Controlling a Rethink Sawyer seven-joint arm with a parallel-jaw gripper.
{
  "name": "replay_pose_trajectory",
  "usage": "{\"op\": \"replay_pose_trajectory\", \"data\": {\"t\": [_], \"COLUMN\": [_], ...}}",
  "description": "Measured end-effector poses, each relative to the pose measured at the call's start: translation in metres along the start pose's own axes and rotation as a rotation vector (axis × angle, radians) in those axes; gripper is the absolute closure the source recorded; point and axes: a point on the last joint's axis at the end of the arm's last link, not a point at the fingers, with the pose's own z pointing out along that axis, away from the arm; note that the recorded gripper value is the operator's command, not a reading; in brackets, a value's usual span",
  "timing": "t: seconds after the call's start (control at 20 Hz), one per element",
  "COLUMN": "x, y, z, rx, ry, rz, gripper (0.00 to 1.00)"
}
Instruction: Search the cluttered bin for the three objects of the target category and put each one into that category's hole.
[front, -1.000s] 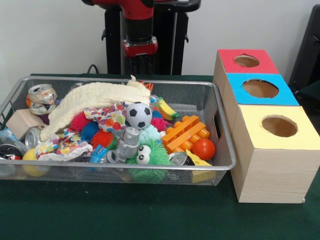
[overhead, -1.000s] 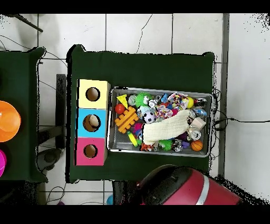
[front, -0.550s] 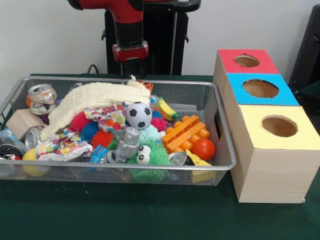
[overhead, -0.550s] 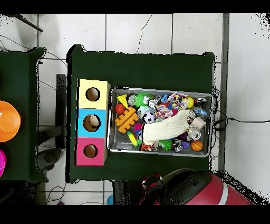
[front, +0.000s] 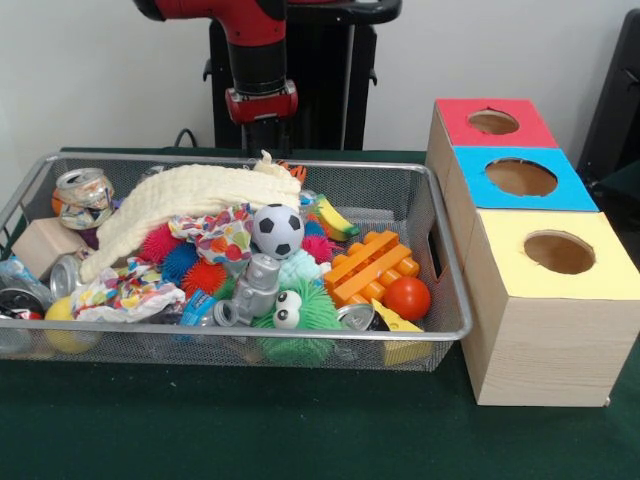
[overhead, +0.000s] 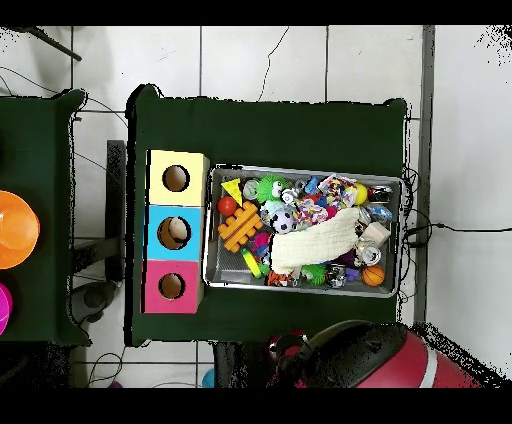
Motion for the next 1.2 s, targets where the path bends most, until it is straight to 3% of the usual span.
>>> {"op": "replay_pose_trajectory", "data": {"t": [0.35,0.75,1.2], "x": [-0.0003,-0.0002,0.0014], "y": [0.0004,0.0008,-0.0031], "z": [0.0002,0.0005,-0.0002], "rx": [0.001,0.008,-0.011], "ry": [0.001,0.010,0.007], "rz": [-0.004,-0.042,-0.086], "gripper": [0.00,0.00,0.00]}}
